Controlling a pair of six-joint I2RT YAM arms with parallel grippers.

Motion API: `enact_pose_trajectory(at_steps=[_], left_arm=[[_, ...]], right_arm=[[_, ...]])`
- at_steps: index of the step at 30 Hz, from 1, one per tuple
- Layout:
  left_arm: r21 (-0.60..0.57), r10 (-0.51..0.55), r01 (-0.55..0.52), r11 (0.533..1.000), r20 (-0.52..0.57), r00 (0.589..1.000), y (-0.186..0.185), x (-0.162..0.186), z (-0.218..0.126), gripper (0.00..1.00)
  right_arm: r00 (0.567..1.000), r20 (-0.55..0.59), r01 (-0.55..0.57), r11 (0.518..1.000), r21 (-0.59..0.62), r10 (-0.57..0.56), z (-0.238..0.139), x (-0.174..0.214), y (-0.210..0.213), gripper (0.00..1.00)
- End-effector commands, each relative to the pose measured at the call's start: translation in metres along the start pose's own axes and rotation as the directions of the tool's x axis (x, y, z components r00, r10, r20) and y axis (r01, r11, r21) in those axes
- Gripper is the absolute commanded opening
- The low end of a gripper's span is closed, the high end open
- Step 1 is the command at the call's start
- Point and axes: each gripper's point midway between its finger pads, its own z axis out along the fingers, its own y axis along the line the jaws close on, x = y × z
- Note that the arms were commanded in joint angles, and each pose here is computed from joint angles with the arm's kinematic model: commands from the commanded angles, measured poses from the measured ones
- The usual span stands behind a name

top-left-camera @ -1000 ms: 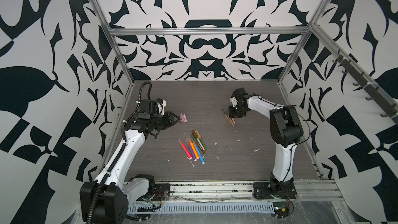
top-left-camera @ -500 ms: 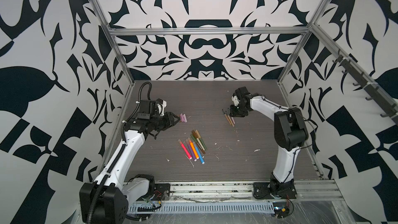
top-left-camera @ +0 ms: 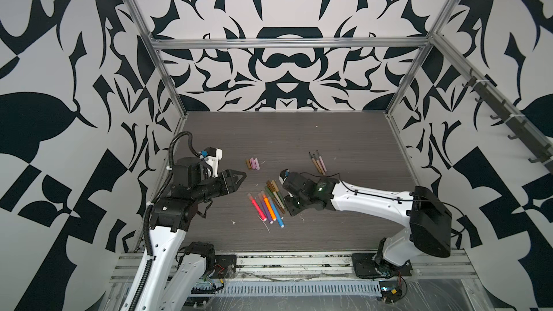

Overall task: Open the pen caps
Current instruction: 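Move the right gripper over the green marker with tan cap while the left arm advances, then grasp the green marker with the right gripper and lift it upright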

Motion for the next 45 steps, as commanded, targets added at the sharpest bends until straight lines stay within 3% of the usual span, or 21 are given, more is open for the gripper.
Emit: enact_pose_trajectory(at_steps=[1,13,25,33,45], left_arm=[[0.003,0.013,-0.013,1.0,0.007,1.0,0.0,0.004,-0.003,0.49],[-0.01,0.016,-0.016,1.0,0.008,1.0,0.002,0.004,-0.004,0.49],[-0.02,0.02,-0.019,1.0,0.032,0.999,0.003,0.002,-0.007,0.5],[-0.019,0.017,-0.016,1.0,0.027,1.0,0.003,0.003,-0.006,0.5],[-0.027,0.013,-0.012,1.0,0.033,0.999,0.004,0.003,-0.007,0.5]], right_arm=[[0.994,0.064,-0.09,0.992,0.09,0.085,0.004,-0.009,-0.015,0.36],[1.0,-0.014,-0.021,0.982,0.19,0.024,0.047,-0.018,-0.016,0.34],[0.999,-0.024,-0.016,0.976,0.218,0.022,0.045,-0.024,-0.023,0.31],[0.999,-0.046,-0.015,0.989,0.147,0.022,0.056,-0.026,-0.011,0.31],[0.994,-0.064,-0.074,0.975,0.21,0.089,0.06,-0.015,-0.041,0.29]])
